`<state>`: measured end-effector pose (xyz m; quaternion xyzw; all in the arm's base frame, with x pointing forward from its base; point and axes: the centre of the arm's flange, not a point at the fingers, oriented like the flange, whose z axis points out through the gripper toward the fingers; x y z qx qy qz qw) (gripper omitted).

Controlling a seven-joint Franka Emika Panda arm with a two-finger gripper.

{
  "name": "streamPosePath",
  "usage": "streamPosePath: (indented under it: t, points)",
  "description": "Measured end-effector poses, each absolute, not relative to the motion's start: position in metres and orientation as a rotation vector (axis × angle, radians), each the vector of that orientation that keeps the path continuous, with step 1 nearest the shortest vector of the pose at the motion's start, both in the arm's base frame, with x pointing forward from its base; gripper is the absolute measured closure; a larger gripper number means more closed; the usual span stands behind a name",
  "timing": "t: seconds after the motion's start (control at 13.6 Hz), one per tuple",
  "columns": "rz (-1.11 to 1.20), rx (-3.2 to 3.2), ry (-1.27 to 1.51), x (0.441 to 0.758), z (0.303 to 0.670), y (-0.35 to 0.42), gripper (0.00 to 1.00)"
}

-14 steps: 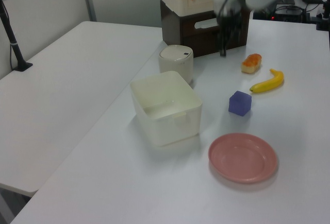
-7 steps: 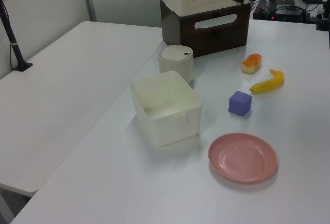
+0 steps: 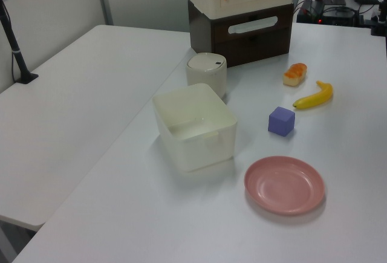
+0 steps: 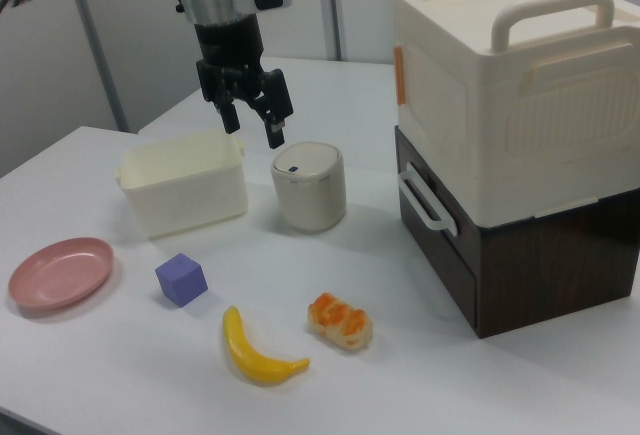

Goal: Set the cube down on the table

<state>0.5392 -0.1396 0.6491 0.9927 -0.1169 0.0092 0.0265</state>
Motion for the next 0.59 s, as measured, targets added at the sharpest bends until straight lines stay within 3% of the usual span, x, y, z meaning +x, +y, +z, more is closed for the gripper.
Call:
streamPosePath:
  t: [0.22,0.59]
  points:
    - [0.045,3.068,-0.405,0.537,0.653,-0.139,0.0]
    - [0.143,3.049,-0.524,0.56,0.638,-0.106,0.0]
